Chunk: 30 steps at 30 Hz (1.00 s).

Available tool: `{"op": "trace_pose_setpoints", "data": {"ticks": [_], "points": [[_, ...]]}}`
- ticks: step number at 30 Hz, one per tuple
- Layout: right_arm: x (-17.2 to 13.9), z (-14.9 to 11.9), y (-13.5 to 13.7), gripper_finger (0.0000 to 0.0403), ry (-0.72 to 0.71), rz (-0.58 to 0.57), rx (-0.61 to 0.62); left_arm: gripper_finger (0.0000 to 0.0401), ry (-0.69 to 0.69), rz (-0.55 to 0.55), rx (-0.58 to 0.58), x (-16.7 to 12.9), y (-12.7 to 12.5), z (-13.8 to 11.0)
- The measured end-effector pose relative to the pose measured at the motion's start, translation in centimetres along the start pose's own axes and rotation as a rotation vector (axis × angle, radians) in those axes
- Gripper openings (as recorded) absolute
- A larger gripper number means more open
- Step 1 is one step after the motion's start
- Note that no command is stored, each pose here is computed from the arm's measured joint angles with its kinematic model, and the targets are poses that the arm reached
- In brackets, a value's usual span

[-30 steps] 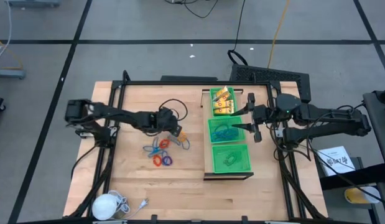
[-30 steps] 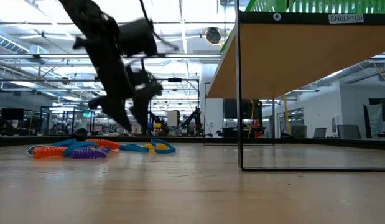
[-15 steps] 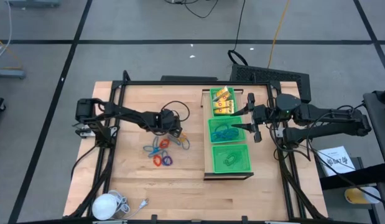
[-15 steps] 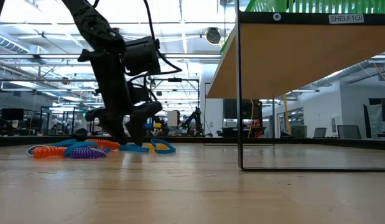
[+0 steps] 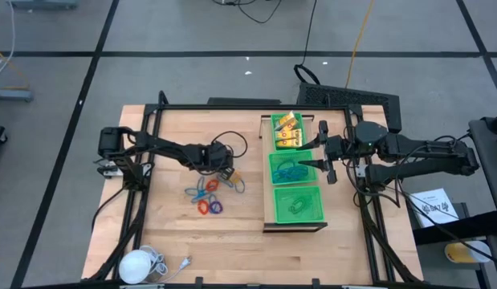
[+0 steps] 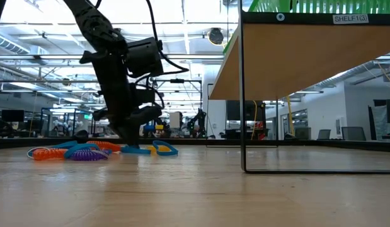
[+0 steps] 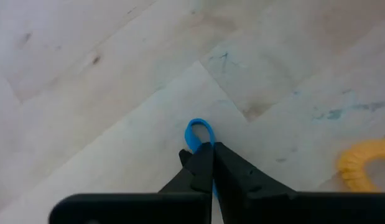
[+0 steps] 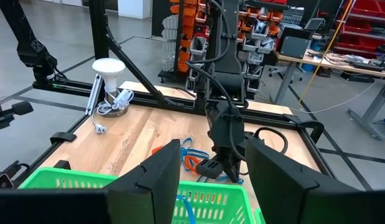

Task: Pick & Place Office Desk Supplies
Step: Put the blue rubber band into the middle green bin

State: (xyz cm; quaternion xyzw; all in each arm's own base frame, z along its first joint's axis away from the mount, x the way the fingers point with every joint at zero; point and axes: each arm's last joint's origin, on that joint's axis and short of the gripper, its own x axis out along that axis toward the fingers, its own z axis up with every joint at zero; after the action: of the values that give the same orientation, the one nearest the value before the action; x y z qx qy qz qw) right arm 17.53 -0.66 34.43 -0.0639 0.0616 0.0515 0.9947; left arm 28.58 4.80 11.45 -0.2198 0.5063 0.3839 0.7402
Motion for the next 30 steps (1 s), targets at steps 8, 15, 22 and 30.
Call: {"op": "trace_pose_setpoints", "data": {"ticks": [8, 15, 22, 30], "points": [[0.2, -0.8, 0.1, 0.0171, 0.020, 0.003, 0.006, 0.0005, -0.158, -0.030, 0.086, -3.9, 0.5, 1.8], [0.6, -1.2, 0.1, 0.0171, -0.047, -0.008, -0.006, 0.0003, -0.410, -0.126, 0.116, -10.0, 1.5, 3.0], [1.0, -2.0, 0.1, 0.0171, -0.143, -0.021, -0.023, 0.0003, -0.740, -0.269, 0.300, -15.6, 0.7, 3.5], [2.8, -4.3, 0.2, 0.0171, -0.283, -0.036, -0.011, 0.0004, -1.038, -0.518, 0.539, -18.7, -1.3, 3.8]]}}
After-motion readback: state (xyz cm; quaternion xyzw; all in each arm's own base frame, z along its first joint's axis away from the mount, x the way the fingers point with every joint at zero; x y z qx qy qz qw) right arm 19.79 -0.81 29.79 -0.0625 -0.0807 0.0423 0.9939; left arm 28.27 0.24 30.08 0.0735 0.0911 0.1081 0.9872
